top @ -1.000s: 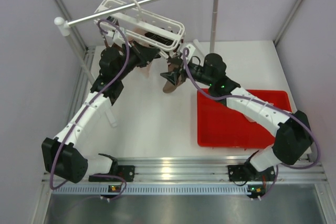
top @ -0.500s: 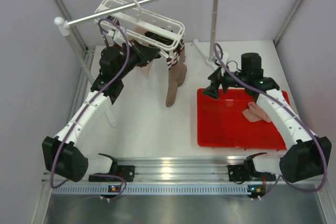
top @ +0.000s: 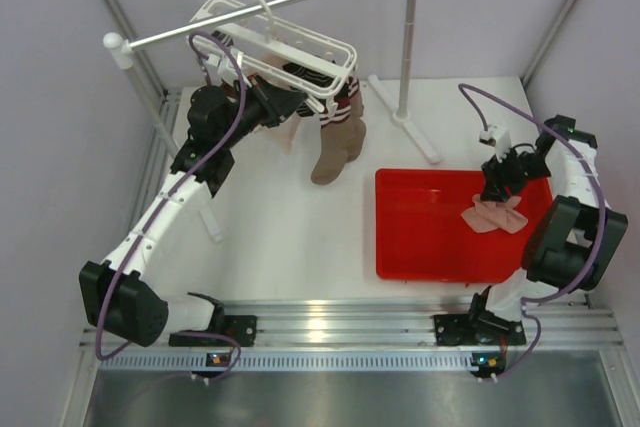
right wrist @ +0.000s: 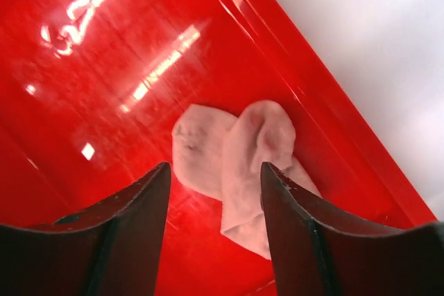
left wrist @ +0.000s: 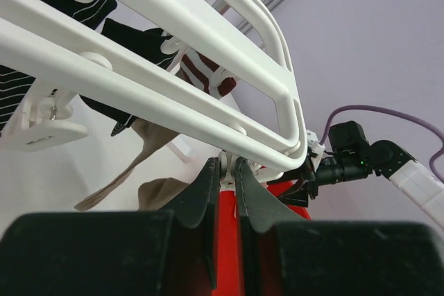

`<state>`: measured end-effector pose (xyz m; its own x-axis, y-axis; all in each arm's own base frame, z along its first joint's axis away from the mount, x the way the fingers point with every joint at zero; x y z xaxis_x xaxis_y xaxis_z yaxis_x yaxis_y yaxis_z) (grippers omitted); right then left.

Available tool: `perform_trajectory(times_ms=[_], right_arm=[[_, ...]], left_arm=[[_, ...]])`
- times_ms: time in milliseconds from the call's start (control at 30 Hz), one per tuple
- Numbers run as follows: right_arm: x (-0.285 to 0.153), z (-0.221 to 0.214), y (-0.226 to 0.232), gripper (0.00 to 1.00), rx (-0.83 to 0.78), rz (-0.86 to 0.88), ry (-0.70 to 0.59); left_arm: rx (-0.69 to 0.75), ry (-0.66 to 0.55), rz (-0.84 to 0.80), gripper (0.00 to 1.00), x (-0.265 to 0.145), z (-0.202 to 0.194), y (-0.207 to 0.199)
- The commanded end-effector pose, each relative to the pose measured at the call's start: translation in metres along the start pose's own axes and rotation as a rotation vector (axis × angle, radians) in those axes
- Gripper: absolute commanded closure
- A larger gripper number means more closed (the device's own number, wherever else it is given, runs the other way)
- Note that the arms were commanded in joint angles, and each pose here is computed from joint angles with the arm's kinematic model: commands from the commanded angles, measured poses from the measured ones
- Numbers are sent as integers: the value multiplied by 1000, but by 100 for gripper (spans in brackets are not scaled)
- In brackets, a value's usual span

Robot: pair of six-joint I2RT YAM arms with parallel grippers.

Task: Clip the socks to the hanger
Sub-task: Pick up the sock from the bin.

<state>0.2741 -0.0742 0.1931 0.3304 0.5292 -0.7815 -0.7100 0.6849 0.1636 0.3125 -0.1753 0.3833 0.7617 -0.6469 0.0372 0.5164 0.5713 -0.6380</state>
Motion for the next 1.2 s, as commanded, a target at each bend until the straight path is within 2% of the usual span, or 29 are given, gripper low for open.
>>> perform_trajectory(times_ms=[0, 200, 533, 567, 600, 700, 733, 800, 967, 1033, 1167], right_arm=[[1, -13, -21, 47, -66, -108, 108], [25, -27, -50, 50, 51, -250, 138], [60, -49, -47, 48, 145, -167, 237], [64, -49, -45, 51, 149, -151, 240], [64, -48, -45, 64, 146, -144, 237], [61, -38, -41, 93, 137, -129, 202], [55, -30, -40, 96, 126, -129, 169], [47, -21, -34, 100, 116, -127, 147], [21, 11, -11, 100, 10, -164, 81], [19, 18, -1, 100, -18, -195, 96], [47, 39, 32, 100, -23, -200, 134]], left_arm=[[10, 1, -28, 100, 0, 7, -7], [17, -2, -22, 100, -1, 7, -6], [15, -2, -12, 100, -1, 6, -3], [15, -2, -10, 100, -1, 6, -3], [16, -5, -11, 100, -2, 6, -3], [24, -6, -11, 100, -3, 7, -3], [25, -5, -9, 100, -3, 7, -3], [26, -5, -7, 100, -4, 7, -3], [27, -4, -6, 100, -6, 6, -3], [27, -4, -6, 100, -8, 6, -3], [29, -3, -5, 100, -7, 6, -2]])
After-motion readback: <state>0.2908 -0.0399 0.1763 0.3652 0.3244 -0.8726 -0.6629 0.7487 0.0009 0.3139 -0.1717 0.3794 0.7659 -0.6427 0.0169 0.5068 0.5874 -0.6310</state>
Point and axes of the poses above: each gripper's point midway between its finger pads, its own x axis out along the fingers, its own y axis along the line the jaws close on, z = x × y, the point moved 8 cm from there along -x, back along the fingers, and after that the axes turned 4 degrees about x, right-handed, at the moved point
